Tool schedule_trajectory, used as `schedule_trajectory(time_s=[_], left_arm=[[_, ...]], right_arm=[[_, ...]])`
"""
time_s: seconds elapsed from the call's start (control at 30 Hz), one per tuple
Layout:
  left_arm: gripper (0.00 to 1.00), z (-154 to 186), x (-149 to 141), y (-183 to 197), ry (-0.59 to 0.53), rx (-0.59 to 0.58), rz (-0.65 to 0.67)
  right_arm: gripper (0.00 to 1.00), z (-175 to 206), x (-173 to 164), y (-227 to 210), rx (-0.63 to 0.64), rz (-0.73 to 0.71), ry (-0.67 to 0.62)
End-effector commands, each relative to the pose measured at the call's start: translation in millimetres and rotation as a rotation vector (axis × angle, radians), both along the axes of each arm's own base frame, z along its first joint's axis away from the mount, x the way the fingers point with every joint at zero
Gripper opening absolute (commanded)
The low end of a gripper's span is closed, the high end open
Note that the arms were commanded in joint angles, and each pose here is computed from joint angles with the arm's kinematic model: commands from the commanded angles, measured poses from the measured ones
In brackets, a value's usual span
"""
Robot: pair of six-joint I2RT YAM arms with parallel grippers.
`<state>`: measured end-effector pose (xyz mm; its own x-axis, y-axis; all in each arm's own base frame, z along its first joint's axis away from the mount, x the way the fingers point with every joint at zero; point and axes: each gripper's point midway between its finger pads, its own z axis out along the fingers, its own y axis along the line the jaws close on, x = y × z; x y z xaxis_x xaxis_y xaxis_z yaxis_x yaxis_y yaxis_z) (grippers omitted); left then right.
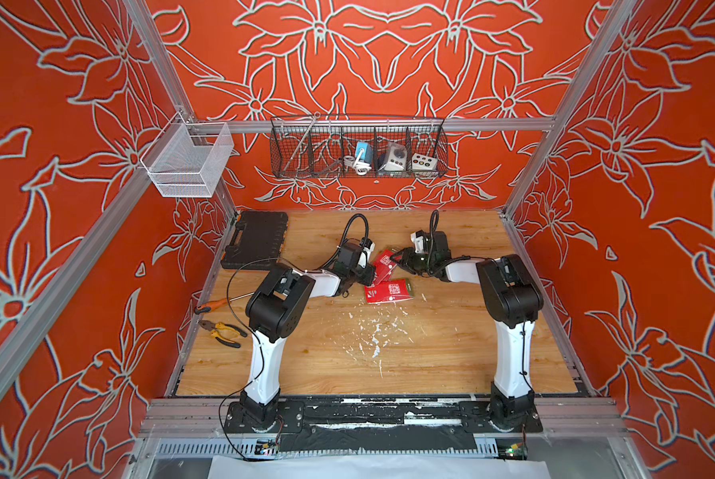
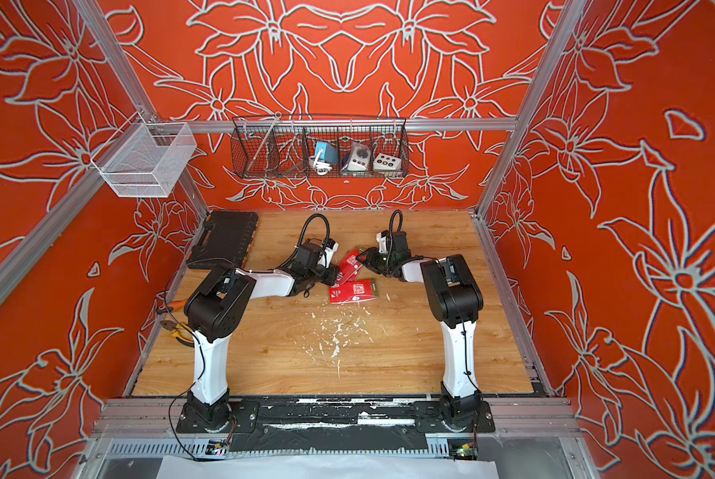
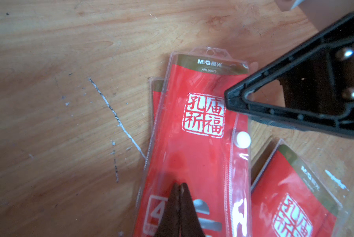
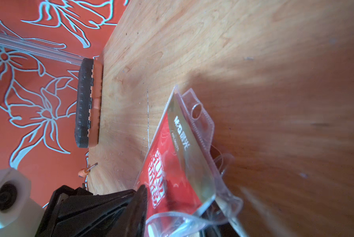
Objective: Open the ruler set and take out the ruler
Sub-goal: Pick up the ruler set bag from the ruler set bag.
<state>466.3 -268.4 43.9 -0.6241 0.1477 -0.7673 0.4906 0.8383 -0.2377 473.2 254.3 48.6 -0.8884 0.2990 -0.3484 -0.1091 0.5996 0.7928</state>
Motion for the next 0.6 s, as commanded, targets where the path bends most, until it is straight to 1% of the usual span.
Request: schedule_trajectory(time_s=[0.0, 0.17, 0.27, 0.37, 0.47, 0.57], left_arm=[[0.06, -21.6, -7.9, -0.9, 0.058, 0.018, -0.021], [0.06, -22.7, -8.4, -0.9, 0.06, 0.02, -0.025], [0.06, -22.1, -8.5, -0.6, 0.059, 0.021, -0.024], [0.06, -20.1, -8.6, 0.3, 0.053, 0.021, -0.02], [0.08, -11.8, -7.0, 2.4, 0.037, 0.017, -0.008], [0.13, 4.4, -4.3, 6.0, 0.013, 0.003, 0.01]], right_arm=[[0.38, 4.1, 3.0, 17.6, 0.051, 0.03, -0.009], [0.29, 4.2, 3.0, 21.4, 0.067, 0.036, -0.012], [0.22, 5.8, 2.5, 22.2, 0.074, 0.039, -0.016], [0.18, 8.7, 1.1, 21.7, 0.078, 0.038, -0.024], [0.14, 13.1, 0.6, 21.6, 0.084, 0.038, -0.035], [0.12, 18.5, 0.9, 21.9, 0.096, 0.035, -0.046]])
